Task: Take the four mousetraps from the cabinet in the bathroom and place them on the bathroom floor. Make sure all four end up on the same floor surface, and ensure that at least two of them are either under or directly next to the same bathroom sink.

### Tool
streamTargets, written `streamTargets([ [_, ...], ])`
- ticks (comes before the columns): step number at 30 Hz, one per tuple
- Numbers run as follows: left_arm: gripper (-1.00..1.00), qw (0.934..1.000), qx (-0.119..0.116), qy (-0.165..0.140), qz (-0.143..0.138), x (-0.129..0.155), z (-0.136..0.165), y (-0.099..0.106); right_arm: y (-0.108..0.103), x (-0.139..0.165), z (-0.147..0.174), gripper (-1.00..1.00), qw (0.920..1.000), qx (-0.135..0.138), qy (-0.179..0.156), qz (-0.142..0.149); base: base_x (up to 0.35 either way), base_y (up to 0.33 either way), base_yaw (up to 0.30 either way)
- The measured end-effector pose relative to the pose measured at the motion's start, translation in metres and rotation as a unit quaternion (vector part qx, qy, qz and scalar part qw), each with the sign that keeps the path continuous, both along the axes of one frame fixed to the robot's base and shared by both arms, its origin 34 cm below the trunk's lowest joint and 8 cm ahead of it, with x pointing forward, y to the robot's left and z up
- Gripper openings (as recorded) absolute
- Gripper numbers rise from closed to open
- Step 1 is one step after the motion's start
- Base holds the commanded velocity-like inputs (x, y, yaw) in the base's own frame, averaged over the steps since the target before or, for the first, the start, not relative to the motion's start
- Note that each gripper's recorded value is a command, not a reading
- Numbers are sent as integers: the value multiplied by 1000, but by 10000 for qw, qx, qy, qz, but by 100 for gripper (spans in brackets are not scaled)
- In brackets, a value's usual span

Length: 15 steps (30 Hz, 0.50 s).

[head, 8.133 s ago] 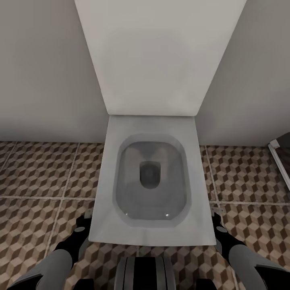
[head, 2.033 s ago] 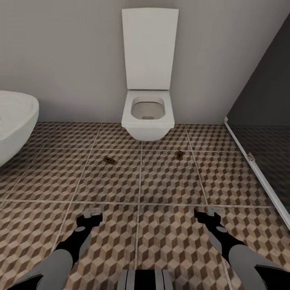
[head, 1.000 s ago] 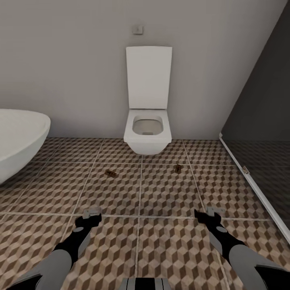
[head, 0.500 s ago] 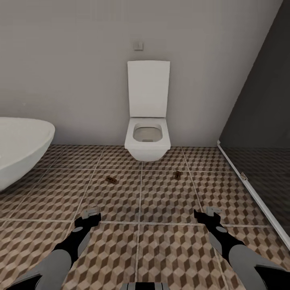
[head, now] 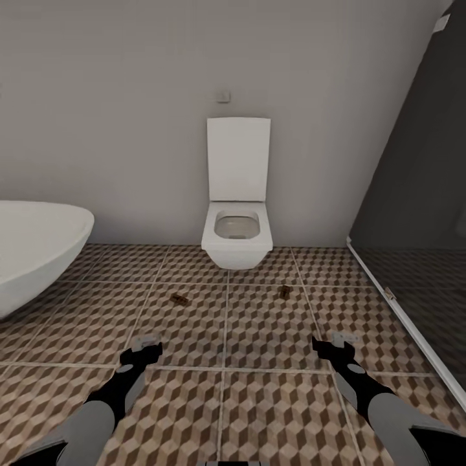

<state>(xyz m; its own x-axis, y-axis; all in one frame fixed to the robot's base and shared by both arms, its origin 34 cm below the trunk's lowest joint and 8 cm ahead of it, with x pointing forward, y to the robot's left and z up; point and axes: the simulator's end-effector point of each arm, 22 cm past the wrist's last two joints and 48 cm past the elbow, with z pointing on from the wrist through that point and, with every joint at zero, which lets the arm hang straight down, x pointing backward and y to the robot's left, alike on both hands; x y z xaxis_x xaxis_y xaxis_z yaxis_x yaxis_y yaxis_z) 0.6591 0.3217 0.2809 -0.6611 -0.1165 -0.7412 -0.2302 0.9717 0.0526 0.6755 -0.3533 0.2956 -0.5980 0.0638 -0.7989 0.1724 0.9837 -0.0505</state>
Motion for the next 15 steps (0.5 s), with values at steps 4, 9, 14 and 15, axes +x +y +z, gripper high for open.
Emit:
streamTargets([
  [4, 100, 10000, -5, -81, -4, 3, 10, 0, -1, 3, 10, 100, 10000, -3, -81, -13, 0, 0, 0],
  [9, 100, 9998, -13, -183, -9, 8, 22, -1, -1, 7, 23, 100, 9998, -7, -184, -23, 0, 0, 0],
  [14, 100, 9996, -20, -287, -17, 12, 35, -2, -1, 11, 36, 100, 9996, -15, -285, -25, 0, 0, 0],
  [15, 100, 9995, -21, -307, -18, 13, 37, -2, -1, 11, 38, 100, 9995, -17, -305, -25, 0, 0, 0],
])
